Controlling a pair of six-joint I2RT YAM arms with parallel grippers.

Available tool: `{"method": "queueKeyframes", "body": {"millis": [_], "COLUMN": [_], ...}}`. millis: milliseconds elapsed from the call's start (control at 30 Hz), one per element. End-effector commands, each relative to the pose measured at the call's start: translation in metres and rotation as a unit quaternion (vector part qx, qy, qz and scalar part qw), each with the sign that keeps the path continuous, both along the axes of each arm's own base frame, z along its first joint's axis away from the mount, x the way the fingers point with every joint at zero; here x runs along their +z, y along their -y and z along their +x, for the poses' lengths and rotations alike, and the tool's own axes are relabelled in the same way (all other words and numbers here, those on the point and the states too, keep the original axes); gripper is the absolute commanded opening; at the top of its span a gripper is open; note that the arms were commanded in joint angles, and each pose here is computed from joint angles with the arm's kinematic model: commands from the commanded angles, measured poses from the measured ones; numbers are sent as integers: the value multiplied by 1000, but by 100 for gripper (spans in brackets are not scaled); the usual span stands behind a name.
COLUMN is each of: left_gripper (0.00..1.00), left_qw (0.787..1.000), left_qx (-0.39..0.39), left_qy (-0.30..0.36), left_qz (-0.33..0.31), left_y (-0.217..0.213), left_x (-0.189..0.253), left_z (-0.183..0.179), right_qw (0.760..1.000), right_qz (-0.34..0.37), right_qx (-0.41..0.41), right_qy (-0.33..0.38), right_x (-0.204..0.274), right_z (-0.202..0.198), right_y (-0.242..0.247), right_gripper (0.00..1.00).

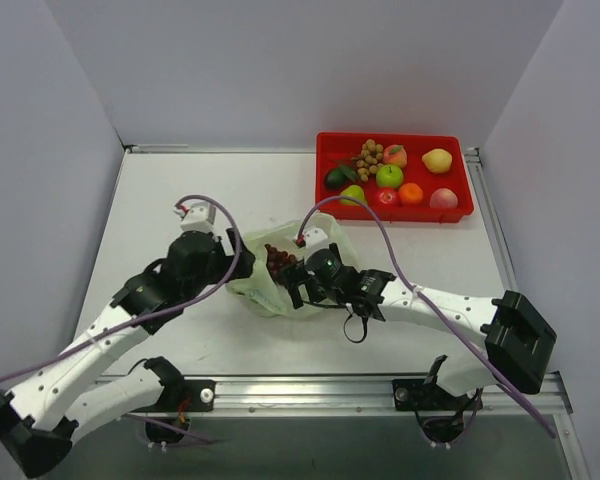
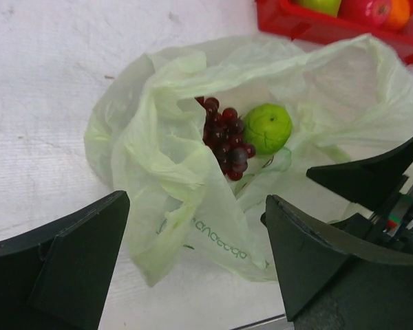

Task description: Untie the knot of the plastic bag and take out the fruit

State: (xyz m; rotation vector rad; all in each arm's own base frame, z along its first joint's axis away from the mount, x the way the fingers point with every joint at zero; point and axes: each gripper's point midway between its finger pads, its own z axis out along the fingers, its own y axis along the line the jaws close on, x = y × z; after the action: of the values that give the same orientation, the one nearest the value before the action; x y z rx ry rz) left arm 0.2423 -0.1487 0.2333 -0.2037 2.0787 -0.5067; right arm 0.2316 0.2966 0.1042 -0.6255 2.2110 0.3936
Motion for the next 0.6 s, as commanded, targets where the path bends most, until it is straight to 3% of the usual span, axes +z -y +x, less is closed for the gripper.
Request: {"method": "queueKeyframes", "body": {"millis": [0, 167, 367, 467, 567], "left_gripper": [91, 96, 96, 91, 73], "left_qw": [998, 991, 984, 980, 978], "left_qx": [4, -9, 18, 27, 35], "left_qy": [-27, -73, -98, -114, -116], "left_qz": [54, 112, 145, 164, 168], "left_y": [20, 58, 58, 48, 38], "left_x": [-16, -54, -95, -115, -122], "left_z": [2, 12, 20, 15, 11], "right_qw": [996, 994, 995, 994, 990], "right_qz": [37, 54, 50, 50, 55], "right_qx": [-76, -90, -85, -98, -126], "right_qy": [40, 19, -4, -11, -30], "right_x": [21, 10, -3, -9, -16], "right_z": [21, 20, 16, 18, 22], "right_y": [13, 18, 14, 20, 30], "right_gripper": [86, 86, 86, 86, 86]}}
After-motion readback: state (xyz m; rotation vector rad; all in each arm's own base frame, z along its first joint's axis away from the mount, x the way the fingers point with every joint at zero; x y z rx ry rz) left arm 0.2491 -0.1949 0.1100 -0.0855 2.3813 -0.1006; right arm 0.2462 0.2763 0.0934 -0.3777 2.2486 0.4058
